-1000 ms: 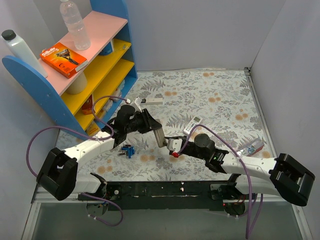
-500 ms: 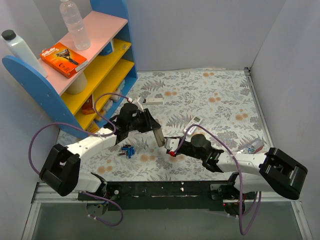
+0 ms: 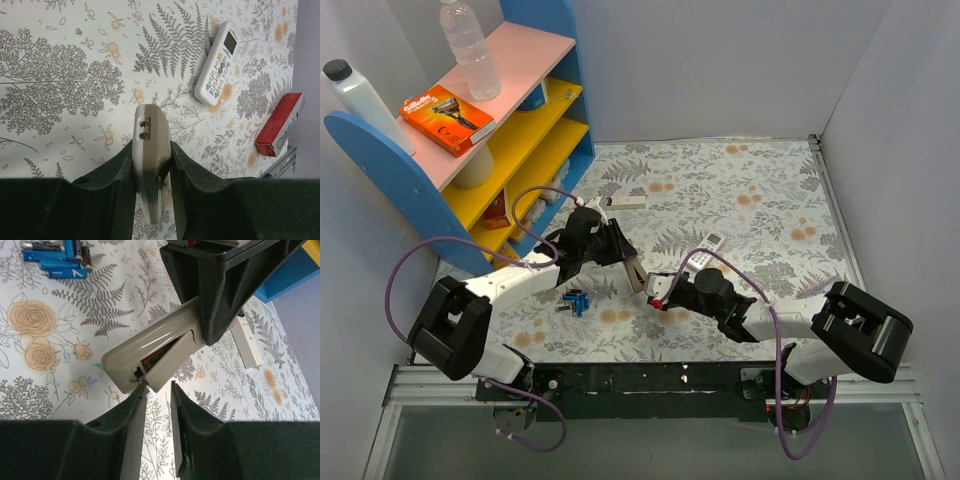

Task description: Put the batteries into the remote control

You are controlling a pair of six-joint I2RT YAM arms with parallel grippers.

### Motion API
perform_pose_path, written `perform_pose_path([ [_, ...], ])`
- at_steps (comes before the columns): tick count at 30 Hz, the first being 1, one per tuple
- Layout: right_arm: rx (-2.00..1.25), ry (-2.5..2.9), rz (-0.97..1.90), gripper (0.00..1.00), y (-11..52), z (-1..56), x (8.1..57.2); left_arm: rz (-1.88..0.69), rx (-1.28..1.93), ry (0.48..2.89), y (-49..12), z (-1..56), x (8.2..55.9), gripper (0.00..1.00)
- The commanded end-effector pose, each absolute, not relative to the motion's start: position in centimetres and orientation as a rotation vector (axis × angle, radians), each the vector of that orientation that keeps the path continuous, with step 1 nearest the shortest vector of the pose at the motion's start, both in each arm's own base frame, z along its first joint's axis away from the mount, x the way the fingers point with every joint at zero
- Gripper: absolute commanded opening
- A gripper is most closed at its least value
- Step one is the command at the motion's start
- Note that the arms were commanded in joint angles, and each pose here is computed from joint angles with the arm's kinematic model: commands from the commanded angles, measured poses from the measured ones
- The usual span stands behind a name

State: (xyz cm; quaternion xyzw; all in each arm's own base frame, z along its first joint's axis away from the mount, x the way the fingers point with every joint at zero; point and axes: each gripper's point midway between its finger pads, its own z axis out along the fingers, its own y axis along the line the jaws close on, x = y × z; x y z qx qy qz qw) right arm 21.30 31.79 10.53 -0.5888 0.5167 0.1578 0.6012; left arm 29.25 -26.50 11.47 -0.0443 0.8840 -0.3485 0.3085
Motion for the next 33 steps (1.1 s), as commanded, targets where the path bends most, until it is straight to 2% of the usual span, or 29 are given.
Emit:
perform_pose_path([
  [1, -1.262, 1.157, 0.289, 0.33, 32.0, 12.7, 23.5, -0.91, -0.166, 2.291, -26.8, 11.8, 31.2, 0.0],
  [14, -1.275, 1.228, 0.272, 0.33, 31.9, 9.8, 24.0, -0.79, -0.23, 2.266, -25.8, 9.6, 34.4, 0.0],
  [33, -1.343, 1.337, 0.266, 0.35, 30.4, 7.2, 23.1, -0.509, -0.283, 2.208, -22.6, 10.0, 38.0, 0.0],
])
